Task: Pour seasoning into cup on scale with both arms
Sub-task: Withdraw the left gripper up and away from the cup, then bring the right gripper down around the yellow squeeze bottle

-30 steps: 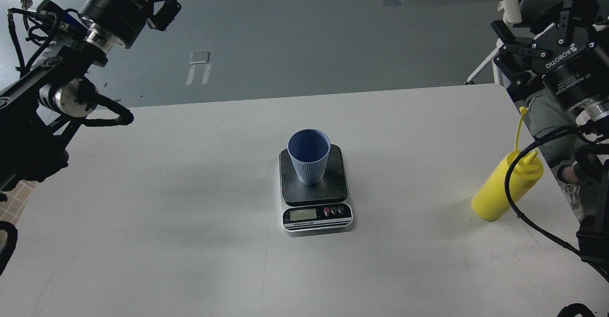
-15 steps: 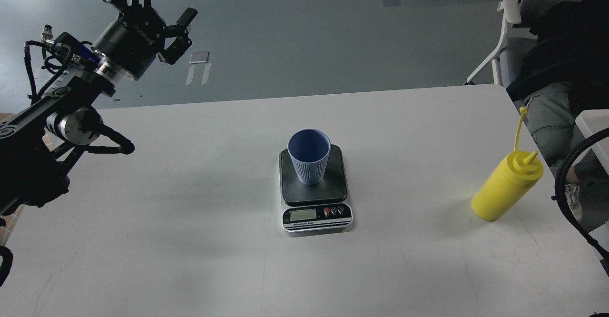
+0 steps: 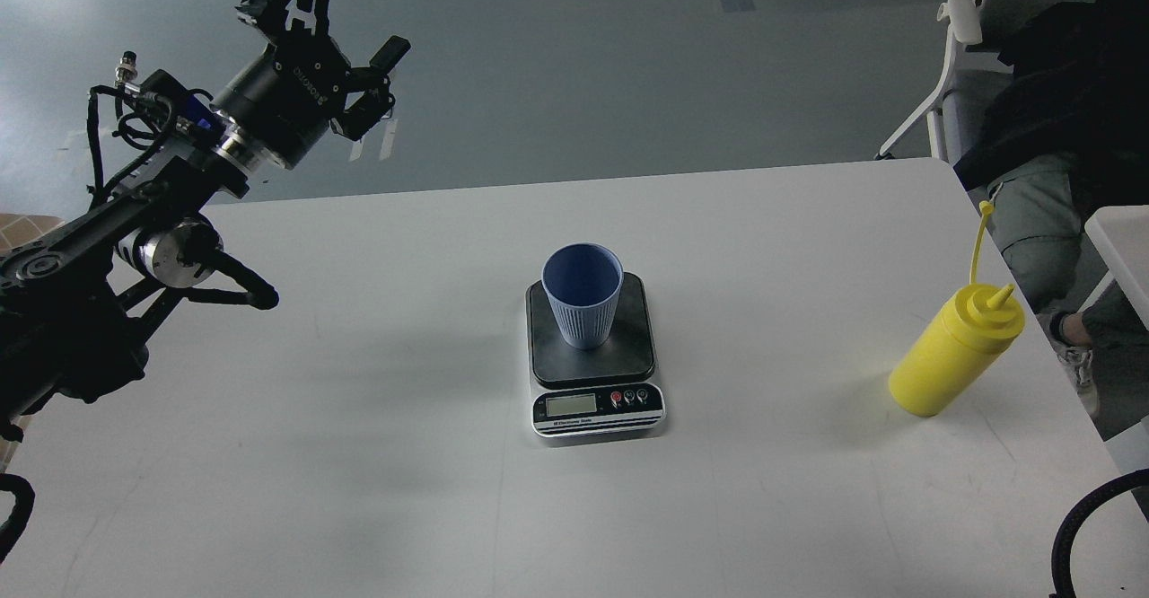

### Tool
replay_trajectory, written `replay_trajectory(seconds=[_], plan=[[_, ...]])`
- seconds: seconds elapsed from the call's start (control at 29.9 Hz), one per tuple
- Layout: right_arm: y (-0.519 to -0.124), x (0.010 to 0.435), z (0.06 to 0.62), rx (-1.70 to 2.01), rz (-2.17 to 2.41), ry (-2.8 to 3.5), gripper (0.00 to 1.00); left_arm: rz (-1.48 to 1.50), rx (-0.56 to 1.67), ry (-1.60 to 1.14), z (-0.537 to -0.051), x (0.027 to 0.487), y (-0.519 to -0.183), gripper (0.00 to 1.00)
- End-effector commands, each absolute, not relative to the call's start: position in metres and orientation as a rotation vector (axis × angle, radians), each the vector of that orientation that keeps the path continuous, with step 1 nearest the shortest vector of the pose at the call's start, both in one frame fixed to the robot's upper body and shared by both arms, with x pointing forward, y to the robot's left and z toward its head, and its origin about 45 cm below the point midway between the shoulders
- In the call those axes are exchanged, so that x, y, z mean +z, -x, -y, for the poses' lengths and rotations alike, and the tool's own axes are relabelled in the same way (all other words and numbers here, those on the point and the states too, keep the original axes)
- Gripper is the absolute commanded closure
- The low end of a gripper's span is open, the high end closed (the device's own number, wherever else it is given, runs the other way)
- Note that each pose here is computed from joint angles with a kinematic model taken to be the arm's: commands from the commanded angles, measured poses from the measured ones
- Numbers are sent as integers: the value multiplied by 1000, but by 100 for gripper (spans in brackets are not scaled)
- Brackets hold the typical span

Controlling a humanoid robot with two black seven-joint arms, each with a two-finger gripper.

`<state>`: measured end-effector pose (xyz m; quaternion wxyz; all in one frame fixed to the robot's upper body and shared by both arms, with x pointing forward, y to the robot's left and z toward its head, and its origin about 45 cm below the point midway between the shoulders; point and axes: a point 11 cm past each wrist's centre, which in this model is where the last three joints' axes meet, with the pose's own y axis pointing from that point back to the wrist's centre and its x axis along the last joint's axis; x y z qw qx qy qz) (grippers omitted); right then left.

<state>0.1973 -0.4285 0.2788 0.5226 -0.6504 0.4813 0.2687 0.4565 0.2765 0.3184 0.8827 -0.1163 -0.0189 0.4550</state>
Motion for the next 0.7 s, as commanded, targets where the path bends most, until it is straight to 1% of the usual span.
replay_trajectory(seconds=[0.0,0.23,0.37,0.5,0.67], plan=[[-189,266,426,695,-1183,1547,0,50,938,227,-274,316,-455,2],[-185,213,404,909,-1249,1527,0,43,934,224,-275,313,-452,2],[-185,200,403,951,-1262,1507,0,37,931,231,-273,312,-450,2],[-184,197,401,962,-1262,1505,0,35,918,239,-269,314,-448,2],[-188,189,382,1030,-1228,1530,0,36,917,241,-269,314,-448,2]])
